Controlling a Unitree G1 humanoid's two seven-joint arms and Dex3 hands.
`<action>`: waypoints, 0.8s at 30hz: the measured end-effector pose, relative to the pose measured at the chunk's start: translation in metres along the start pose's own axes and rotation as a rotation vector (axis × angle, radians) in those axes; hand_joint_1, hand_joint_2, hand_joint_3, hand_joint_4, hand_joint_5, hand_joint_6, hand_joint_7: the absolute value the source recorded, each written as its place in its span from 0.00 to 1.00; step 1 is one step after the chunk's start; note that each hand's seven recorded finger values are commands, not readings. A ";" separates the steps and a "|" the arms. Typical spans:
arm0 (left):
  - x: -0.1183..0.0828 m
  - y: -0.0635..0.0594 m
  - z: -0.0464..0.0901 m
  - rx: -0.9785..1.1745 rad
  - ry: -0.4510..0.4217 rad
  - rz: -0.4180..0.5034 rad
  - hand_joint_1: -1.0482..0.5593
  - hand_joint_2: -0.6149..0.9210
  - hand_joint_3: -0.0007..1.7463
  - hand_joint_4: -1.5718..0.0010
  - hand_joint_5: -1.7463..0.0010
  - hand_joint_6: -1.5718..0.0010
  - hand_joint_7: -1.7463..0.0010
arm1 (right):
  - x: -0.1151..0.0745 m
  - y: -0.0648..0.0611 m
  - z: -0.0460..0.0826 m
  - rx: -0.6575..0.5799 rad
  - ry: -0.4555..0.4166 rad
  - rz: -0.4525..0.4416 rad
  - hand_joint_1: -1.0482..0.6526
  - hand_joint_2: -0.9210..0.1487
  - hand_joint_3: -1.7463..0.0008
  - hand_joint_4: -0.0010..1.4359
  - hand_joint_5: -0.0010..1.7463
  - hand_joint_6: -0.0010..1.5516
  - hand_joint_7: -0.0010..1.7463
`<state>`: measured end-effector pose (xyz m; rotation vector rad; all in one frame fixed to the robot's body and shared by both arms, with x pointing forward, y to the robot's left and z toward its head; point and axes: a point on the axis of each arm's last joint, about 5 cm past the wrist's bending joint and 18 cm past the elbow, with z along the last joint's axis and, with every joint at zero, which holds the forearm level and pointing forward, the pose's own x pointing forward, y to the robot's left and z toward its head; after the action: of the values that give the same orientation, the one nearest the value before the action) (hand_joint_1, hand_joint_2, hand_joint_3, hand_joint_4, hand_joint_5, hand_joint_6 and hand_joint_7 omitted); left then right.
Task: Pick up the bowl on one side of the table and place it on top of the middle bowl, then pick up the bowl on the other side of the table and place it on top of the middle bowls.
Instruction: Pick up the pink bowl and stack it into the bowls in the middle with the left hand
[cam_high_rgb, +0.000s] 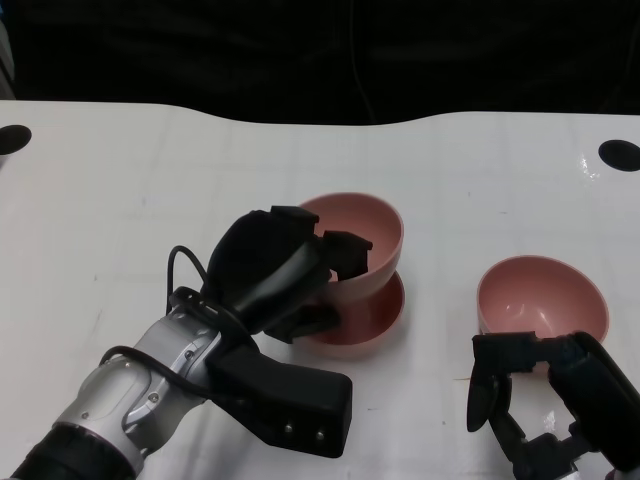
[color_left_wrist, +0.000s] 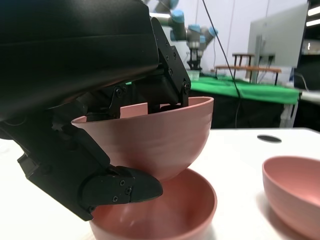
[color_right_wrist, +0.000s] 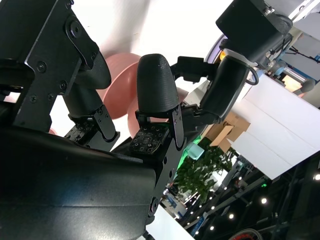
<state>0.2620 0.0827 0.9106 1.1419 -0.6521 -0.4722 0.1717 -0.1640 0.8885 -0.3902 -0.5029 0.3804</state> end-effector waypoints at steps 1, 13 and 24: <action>0.000 0.000 0.000 0.001 0.005 -0.023 0.50 0.79 0.45 0.47 0.06 0.46 0.32 | 0.000 0.000 0.000 0.000 0.000 0.000 0.80 0.81 0.00 0.69 1.00 0.61 0.79; -0.001 0.014 0.001 0.035 0.015 -0.173 0.26 1.00 0.18 0.92 0.81 0.81 1.00 | 0.000 0.000 0.000 -0.001 -0.008 0.002 0.77 0.82 0.00 0.68 1.00 0.60 0.78; -0.010 0.025 0.003 0.044 0.064 -0.215 0.14 1.00 0.29 0.99 0.93 0.93 0.99 | 0.001 0.001 0.000 0.000 -0.011 0.005 0.77 0.83 0.00 0.68 1.00 0.60 0.78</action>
<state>0.2532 0.0965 0.9324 1.2707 -0.4878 -0.6038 0.1718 -0.1631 0.8886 -0.3897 -0.5131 0.3874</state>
